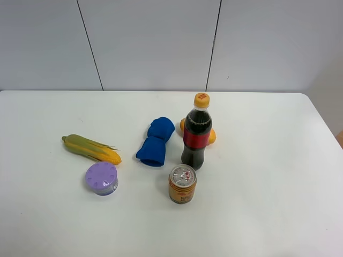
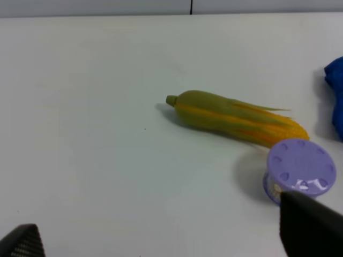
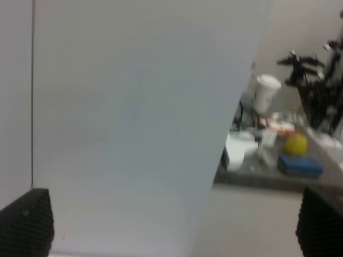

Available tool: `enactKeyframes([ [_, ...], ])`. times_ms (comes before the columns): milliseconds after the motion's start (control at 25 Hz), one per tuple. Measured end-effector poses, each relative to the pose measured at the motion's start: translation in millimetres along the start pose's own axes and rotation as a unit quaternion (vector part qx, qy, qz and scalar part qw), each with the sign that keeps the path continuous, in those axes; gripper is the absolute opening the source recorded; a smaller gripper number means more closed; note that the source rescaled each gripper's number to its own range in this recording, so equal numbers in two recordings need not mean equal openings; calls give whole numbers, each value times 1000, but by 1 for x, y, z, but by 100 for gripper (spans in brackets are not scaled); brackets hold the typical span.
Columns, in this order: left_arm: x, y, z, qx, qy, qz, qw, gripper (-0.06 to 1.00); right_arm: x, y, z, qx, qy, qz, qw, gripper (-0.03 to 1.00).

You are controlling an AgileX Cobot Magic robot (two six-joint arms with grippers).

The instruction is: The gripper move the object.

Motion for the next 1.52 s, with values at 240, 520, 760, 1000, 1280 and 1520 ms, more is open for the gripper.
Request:
enactKeyframes([
  [240, 0, 0, 0, 0, 0, 0, 1000, 100, -30, 103, 57, 7, -20, 81, 997, 83],
  [520, 0, 0, 0, 0, 0, 0, 1000, 100, -21, 228, 118, 45, -59, 154, 985, 83],
  [760, 0, 0, 0, 0, 0, 0, 1000, 100, -13, 301, 153, 53, -83, 222, 970, 83],
  [1000, 0, 0, 0, 0, 0, 0, 1000, 100, -12, 316, 164, 56, -100, 249, 962, 83],
  [1280, 0, 0, 0, 0, 0, 0, 1000, 100, -12, 316, 166, 59, -104, 248, 961, 83],
  [1520, 0, 0, 0, 0, 0, 0, 1000, 100, -12, 315, 166, 66, -102, 248, 961, 83],
])
Point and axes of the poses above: a point on each arm's last joint axis where the gripper is mounted, x pointing out along that axis toward the gripper, z along the wrist's bending axis when the last joint is at zero, y = z × x, the point moved 10 cm from there along x, pointing out along that axis toward the gripper, and after that the axes turned 15 degrees about -x, right-handed, at the moved point
